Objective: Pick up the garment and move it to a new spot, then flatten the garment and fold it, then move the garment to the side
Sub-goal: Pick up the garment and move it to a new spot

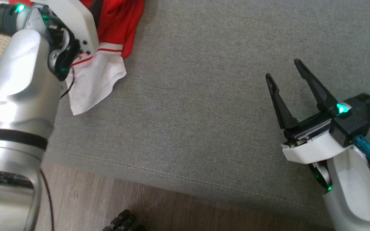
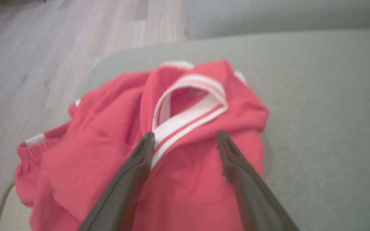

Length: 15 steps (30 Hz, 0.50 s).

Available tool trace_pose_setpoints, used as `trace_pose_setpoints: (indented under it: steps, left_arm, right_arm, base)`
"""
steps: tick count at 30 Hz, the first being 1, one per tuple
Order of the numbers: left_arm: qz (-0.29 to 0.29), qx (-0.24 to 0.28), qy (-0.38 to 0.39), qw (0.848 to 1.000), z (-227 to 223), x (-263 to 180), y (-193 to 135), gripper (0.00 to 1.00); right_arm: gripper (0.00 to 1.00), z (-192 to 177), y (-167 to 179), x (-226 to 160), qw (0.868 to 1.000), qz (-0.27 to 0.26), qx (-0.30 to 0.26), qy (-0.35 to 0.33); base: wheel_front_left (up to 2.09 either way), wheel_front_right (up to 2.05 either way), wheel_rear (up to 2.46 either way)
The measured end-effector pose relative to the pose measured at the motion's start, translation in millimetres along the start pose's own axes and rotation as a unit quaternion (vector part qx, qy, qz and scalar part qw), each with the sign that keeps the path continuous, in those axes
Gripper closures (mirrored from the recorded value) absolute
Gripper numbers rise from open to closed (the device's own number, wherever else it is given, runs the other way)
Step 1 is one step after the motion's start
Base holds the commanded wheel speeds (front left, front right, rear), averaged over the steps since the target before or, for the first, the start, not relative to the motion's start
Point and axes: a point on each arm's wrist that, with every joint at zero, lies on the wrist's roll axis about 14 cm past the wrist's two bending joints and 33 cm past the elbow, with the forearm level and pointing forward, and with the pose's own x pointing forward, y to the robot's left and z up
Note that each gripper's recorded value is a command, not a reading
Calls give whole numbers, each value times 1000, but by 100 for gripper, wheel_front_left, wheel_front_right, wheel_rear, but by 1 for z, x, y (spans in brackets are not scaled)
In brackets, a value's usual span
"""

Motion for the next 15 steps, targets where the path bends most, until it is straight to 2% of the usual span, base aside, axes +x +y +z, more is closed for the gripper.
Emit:
trace_pose_setpoints:
  steps: [4, 12, 13, 14, 15]
  left_arm:
    - [12, 16, 90, 996, -44, 7, 15, 0]
    - [-2, -24, 139, 990, -76, 19, 4, 0]
    - [-4, -23, 138, 990, -77, 19, 3, 8]
    - [-6, -18, 134, 991, -76, 19, 2, 70]
    - [-10, -9, 126, 992, -74, 19, 0, 100]
  right_arm:
    - [0, -6, -8, 0, 1000, -1, -3, 2]
    - [0, -17, -18, 0, 1000, -7, 5, 8]
    - [0, -17, -18, 0, 1000, -7, 5, 8]
    - [0, -17, -18, 0, 1000, -7, 5, 8]
    - [0, -16, -18, 0, 1000, -7, 4, 8]
  base:
    - [0, 0, 0]
    - [0, 0, 0]
    - [0, 0, 0]
    - [0, 0, 0]
    - [0, 0, 0]
